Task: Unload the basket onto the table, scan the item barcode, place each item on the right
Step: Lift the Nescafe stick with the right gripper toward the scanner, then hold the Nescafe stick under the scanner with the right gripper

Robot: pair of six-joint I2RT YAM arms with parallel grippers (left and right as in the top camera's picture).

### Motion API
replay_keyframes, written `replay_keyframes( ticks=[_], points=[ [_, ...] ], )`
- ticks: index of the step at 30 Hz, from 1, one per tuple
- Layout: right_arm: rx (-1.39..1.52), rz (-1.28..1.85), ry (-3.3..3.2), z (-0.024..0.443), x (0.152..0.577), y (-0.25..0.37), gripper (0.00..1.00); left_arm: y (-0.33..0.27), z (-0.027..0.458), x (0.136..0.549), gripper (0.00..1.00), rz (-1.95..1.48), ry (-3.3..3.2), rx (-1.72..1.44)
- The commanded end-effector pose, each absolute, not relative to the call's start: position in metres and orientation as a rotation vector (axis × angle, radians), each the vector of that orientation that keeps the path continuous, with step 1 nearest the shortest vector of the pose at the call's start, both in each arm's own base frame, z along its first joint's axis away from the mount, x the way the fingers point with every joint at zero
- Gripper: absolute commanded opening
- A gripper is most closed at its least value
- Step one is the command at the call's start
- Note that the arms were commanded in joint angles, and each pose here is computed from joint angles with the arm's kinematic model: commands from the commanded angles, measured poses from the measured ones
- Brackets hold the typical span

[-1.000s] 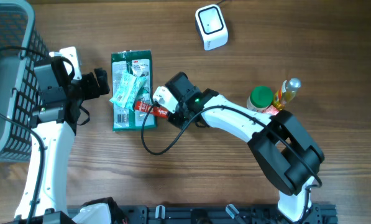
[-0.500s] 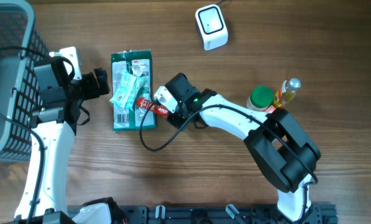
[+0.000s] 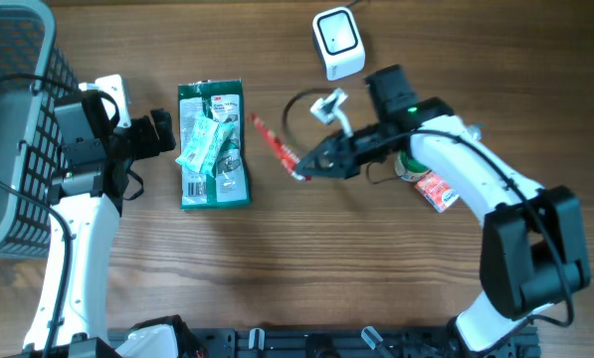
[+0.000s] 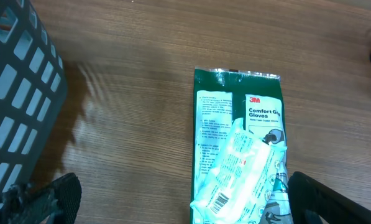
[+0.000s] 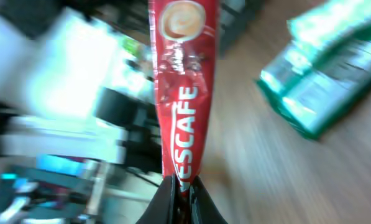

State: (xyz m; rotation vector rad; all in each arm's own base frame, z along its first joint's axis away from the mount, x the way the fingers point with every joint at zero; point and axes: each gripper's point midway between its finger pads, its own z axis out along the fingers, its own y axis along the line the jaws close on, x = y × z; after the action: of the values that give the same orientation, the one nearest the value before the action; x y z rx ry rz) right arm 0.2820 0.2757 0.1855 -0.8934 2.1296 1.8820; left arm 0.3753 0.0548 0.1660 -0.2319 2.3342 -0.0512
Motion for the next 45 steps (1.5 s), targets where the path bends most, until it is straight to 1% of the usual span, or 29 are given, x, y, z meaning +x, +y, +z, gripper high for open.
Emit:
replay_keyframes(
  ticks=[1, 5, 8, 14, 18, 21, 32, 35, 37, 39, 41, 43, 45],
  points=[
    [-0.771, 2.198, 1.949, 0.229, 0.279, 0.262, 0.04, 0.056, 0.169, 0.377, 1.00, -0.049, 2.327, -0.225],
    [-0.641, 2.280, 2.069, 0.236, 0.276, 0.260, 0.04, 0.056, 0.169, 0.377, 1.00, -0.049, 2.327, -0.225],
    [-0.609, 2.289, 2.088, 0.261, 0.261, 0.253, 0.04, 0.056, 0.169, 0.377, 1.00, -0.049, 2.327, -0.225],
    [-0.758, 2.141, 1.915, 0.335, 0.219, 0.228, 0.04, 0.056, 0.169, 0.377, 1.00, -0.049, 2.327, -0.225],
    [-0.820, 2.092, 1.858, 0.365, 0.191, 0.220, 0.04, 0.056, 0.169, 0.377, 1.00, -0.049, 2.327, -0.225],
    [-0.848, 2.071, 1.832, 0.372, 0.182, 0.218, 0.04, 0.056, 0.169, 0.377, 1.00, -0.049, 2.327, -0.225],
    [-0.828, 2.087, 1.854, 0.373, 0.182, 0.218, 0.04, 0.056, 0.169, 0.377, 1.00, -0.049, 2.327, -0.225],
    [-0.855, 2.035, 1.839, 0.372, 0.187, 0.220, 0.04, 0.056, 0.169, 0.377, 1.00, -0.049, 2.327, -0.225],
    [-0.805, 1.868, 1.936, 0.354, 0.205, 0.223, 0.04, 0.056, 0.169, 0.377, 1.00, -0.049, 2.327, -0.225],
    [-0.695, 1.590, 2.094, 0.324, 0.235, 0.219, 0.04, 0.056, 0.169, 0.377, 1.00, -0.049, 2.327, -0.225],
    [-0.654, 1.304, 2.184, 0.297, 0.260, 0.207, 0.05, 0.056, 0.169, 0.377, 1.00, -0.049, 2.327, -0.225],
    [-0.587, 1.070, 2.283, 0.274, 0.277, 0.189, 0.04, 0.056, 0.169, 0.377, 1.00, -0.049, 2.327, -0.225],
    [-0.527, 0.916, 2.350, 0.260, 0.287, 0.174, 0.04, 0.056, 0.169, 0.377, 1.00, -0.049, 2.327, -0.225]
  ],
)
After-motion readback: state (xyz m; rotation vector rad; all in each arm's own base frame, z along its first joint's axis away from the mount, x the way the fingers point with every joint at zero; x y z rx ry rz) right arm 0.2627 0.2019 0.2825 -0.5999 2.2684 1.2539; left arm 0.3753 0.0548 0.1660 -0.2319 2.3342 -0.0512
